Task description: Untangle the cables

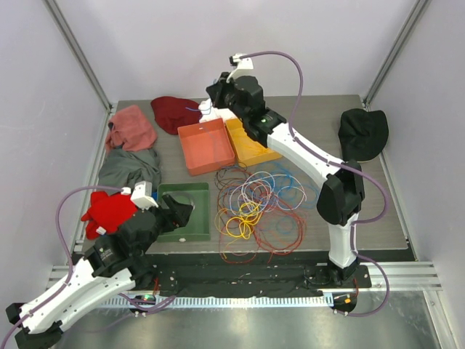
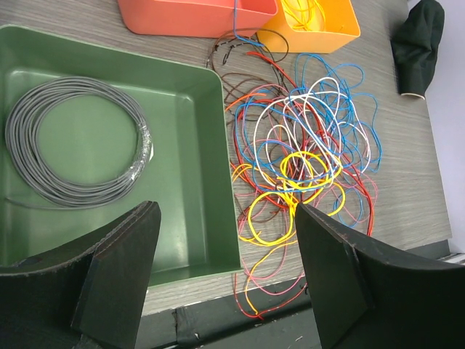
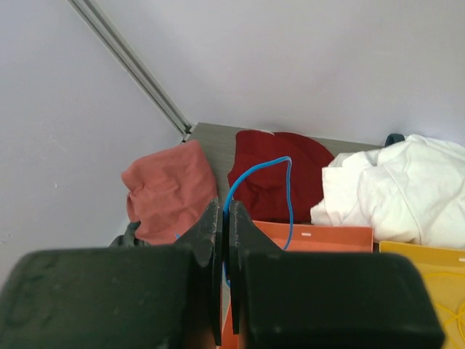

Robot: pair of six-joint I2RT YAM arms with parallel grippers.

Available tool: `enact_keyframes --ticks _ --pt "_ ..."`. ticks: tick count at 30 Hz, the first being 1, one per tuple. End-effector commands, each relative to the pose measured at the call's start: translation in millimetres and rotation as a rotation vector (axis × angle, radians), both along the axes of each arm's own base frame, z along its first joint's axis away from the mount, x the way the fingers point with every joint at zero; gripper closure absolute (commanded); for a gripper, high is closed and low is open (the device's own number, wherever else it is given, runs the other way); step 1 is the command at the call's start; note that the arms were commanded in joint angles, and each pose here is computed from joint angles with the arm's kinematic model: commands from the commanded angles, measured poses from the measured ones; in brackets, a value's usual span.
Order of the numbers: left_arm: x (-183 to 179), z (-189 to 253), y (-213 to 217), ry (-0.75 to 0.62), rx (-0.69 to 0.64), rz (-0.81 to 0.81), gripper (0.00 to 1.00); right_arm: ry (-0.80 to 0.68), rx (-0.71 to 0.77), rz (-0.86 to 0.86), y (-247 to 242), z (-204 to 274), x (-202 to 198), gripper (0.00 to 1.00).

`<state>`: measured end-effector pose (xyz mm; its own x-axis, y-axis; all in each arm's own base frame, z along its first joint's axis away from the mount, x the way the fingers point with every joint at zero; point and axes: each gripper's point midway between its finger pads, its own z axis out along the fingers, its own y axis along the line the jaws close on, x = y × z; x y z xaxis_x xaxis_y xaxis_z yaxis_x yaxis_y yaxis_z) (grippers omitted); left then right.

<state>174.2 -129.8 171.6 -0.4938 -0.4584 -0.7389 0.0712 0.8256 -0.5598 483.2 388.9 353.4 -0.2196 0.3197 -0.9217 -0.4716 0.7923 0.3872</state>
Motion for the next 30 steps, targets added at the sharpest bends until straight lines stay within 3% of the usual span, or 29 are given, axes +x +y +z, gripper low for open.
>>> enact_keyframes --ticks 1,6,15,19,24,30 --pt "4 2 1 -0.019 0.004 0.018 0.20 -0.176 0.167 0.032 1 91 -10 0.99" --pt "7 1 -3 -0.018 0.016 0.010 0.20 -0.260 0.203 0.043 4 124 -8 0.99" --pt "8 -2 -4 -0.013 0.029 0.008 0.20 -0.305 0.252 0.072 14 139 7 0.99" --pt "8 -1 -2 -0.020 0.027 0.014 0.19 -0.248 0.236 0.068 18 102 17 0.99" --pt "7 -4 -2 -0.017 0.030 0.011 0.19 -0.110 0.203 0.054 23 23 29 0.99" --pt "8 -6 -4 -0.015 0.031 0.008 0.19 0.021 0.174 0.091 31 -48 22 0.99"
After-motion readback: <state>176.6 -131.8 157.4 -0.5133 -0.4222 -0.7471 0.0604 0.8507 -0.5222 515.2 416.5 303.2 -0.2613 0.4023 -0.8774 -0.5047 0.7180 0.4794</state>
